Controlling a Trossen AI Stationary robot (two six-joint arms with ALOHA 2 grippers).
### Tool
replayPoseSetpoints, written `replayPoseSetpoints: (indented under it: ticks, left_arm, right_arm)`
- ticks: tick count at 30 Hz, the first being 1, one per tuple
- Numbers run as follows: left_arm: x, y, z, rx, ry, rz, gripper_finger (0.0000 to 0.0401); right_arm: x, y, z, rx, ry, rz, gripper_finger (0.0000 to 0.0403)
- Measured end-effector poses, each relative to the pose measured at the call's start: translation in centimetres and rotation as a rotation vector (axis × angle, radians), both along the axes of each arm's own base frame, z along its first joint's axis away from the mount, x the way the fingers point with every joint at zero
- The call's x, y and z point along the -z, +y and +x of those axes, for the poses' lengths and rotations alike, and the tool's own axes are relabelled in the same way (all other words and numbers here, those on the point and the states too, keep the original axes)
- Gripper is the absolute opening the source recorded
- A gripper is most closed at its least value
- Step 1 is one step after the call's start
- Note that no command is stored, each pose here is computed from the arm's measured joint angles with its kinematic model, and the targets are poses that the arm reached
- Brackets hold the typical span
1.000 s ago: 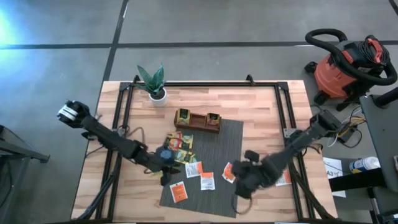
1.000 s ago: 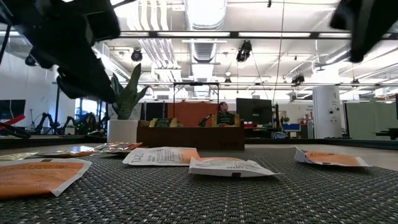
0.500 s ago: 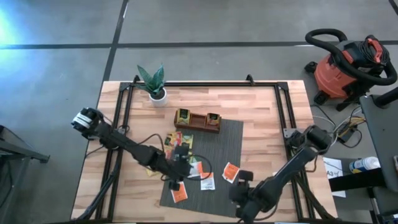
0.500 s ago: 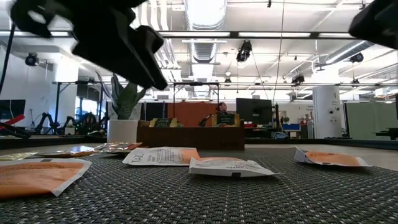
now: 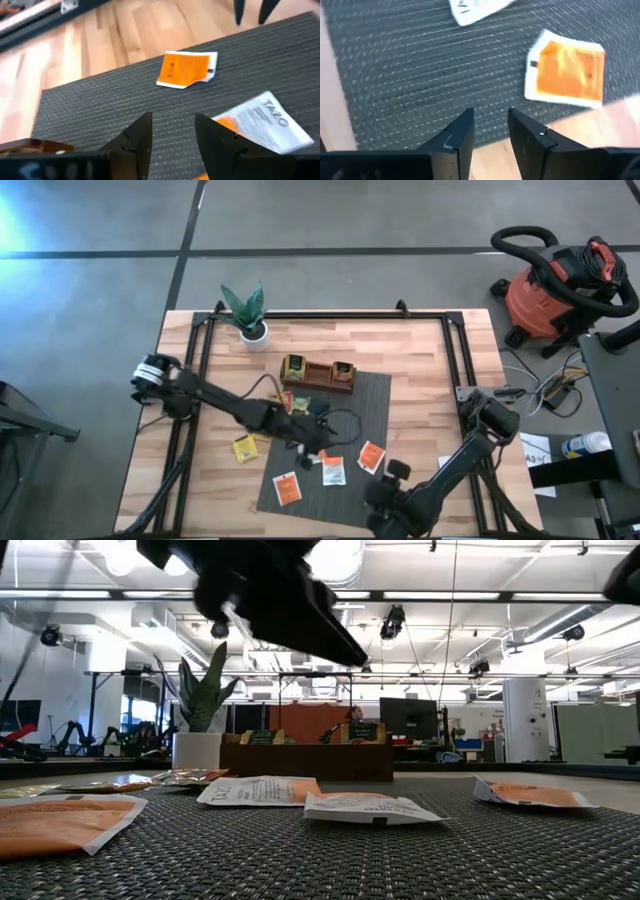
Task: Pick & Place Tea
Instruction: Put the white tea bag into the middle compartment of the wooden organizer
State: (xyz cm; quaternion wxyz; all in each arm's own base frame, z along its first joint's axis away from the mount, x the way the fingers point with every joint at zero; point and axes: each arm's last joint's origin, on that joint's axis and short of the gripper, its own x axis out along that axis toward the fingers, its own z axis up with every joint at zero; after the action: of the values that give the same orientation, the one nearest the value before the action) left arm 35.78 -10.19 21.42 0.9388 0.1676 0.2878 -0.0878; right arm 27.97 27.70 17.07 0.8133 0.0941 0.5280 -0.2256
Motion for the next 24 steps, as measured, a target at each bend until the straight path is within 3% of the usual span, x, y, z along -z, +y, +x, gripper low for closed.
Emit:
replayPoseSetpoints:
  ticks: [4, 16, 20, 24]
  left_arm:
    - [0.5, -0.5, 1.5, 0.012, 0.008, -0.009, 0.0142]
    - [2.0, -1.5, 3.4, 0.051, 0.048, -0.054, 0.0142]
    - [2.3, -1.5, 3.4, 0.048, 0.055, -0.061, 0.0142]
    - [2.3, -1.5, 3.5, 0.043, 0.049, -0.07, 0.0142]
  right_arm:
    - [-0.4, -1.5, -0.2, 0.142, -0.026, -0.009, 0.0116]
    - [1.9, -5.7, -1.0, 0.326, 0.004, 0.001, 0.0094]
    - [2.1, -7.3, -1.7, 0.385, -0.049, 0.061, 0.0078]
    - [2.6, -9.0, -2.4, 0.416, -0.11, 0.188, 0.0072]
